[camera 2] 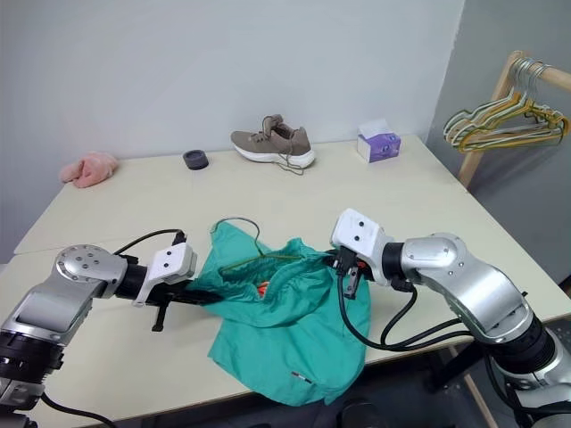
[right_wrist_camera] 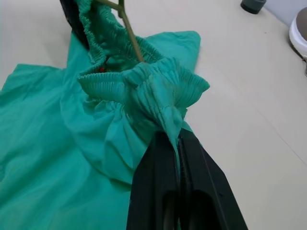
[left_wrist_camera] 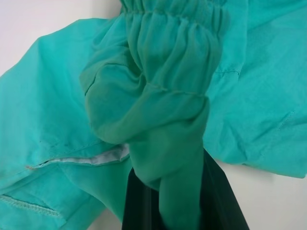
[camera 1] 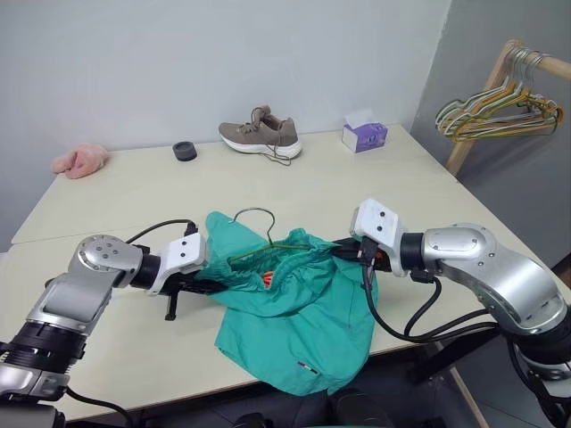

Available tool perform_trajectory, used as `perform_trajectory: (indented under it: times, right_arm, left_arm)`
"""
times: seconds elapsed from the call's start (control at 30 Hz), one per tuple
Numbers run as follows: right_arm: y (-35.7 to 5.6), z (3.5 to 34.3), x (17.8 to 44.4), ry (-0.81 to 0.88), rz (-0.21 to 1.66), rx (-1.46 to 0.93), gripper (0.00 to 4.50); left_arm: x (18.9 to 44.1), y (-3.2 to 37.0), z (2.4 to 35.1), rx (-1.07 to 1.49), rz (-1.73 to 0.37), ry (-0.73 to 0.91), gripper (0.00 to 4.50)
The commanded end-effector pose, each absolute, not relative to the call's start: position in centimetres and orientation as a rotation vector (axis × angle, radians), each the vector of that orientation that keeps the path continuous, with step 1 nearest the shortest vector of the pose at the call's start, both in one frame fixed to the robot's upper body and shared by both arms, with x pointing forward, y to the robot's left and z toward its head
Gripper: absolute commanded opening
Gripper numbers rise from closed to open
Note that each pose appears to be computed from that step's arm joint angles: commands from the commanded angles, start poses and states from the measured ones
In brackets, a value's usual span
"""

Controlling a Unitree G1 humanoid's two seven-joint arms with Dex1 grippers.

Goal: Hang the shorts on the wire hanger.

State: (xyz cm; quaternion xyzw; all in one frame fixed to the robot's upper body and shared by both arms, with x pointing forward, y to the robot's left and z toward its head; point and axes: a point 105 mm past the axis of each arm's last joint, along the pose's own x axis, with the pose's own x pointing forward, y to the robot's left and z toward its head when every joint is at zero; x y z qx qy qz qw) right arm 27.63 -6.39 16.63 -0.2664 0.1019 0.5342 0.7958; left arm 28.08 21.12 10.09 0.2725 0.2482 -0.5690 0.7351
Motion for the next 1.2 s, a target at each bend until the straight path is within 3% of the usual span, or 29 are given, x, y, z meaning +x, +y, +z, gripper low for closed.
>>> perform_trajectory:
  times: [0.03,0.37,0.57,0.8,0.97,1.2]
  right_arm:
    - [-6.4,17.7,27.4,0.16,1.161,-0.628,0.69]
    - [-10.5,18.1,27.0,0.293,1.128,-0.659,4.16]
    - [-9.5,15.6,26.6,0.356,1.183,-0.675,4.16]
    - [-7.4,13.6,28.1,0.374,1.251,-0.698,4.16]
    - [-7.1,13.5,28.5,0.371,1.283,-0.715,2.93]
    - [-7.1,13.4,28.7,0.359,1.303,-0.743,0.36]
  left_arm:
    - [28.4,20.0,11.3,0.637,-1.271,0.483,0.0]
    - [28.1,19.6,11.5,0.631,-1.287,0.476,0.0]
    - [28.2,19.2,11.4,0.633,-1.304,0.477,0.0]
    - [28.4,18.9,11.3,0.65,-1.314,0.476,0.0]
    - [28.2,18.8,11.2,0.643,-1.318,0.475,0.0]
    - [28.2,18.6,11.2,0.638,-1.319,0.466,0.0]
